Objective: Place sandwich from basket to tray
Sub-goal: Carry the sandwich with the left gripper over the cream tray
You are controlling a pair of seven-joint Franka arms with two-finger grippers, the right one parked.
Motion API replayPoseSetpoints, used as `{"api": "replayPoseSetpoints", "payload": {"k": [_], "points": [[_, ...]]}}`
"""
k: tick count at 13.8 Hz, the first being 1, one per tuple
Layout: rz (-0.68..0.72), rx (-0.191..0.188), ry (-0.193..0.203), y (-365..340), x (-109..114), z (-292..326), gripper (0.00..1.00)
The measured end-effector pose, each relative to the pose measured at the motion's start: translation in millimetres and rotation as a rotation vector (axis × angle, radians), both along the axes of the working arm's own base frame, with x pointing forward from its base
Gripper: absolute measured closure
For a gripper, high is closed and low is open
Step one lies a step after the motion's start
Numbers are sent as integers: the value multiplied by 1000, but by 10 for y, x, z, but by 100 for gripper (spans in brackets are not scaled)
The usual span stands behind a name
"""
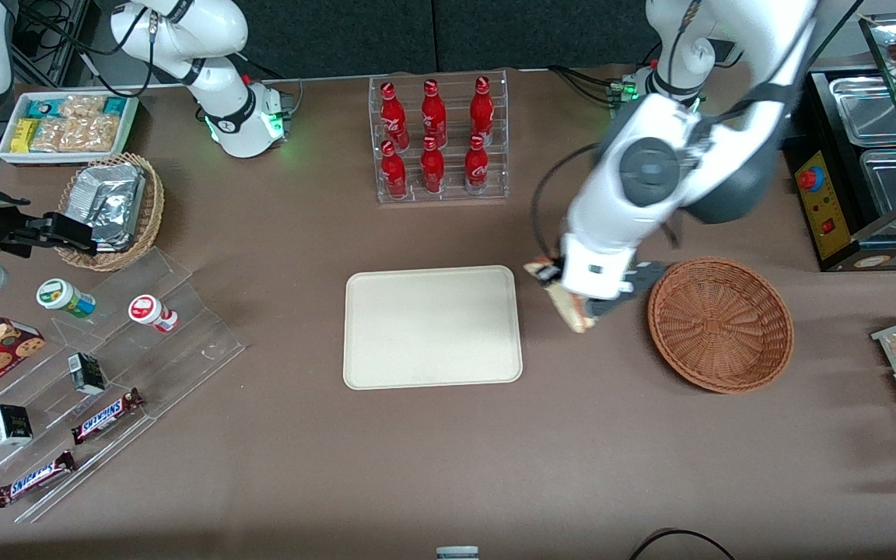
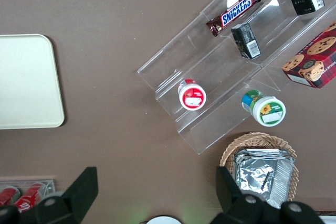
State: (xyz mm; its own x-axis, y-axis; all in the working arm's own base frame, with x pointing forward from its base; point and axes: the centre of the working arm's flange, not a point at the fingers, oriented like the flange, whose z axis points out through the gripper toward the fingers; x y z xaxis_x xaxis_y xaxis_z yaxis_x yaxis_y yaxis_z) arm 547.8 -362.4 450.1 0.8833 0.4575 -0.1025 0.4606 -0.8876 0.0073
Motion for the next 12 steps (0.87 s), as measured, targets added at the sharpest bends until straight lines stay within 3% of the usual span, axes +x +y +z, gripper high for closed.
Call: {"api": "replayPoseSetpoints", "payload": {"k": [4,7,9,12], "points": [[-136,30,-43,-684,113,-361,84],[-242,25,-40,-1082,110,-787,84],[-309,6,-46,-1331,65,-1100,84],[-395,29,-61,-1664,-123,-1576,84]]}}
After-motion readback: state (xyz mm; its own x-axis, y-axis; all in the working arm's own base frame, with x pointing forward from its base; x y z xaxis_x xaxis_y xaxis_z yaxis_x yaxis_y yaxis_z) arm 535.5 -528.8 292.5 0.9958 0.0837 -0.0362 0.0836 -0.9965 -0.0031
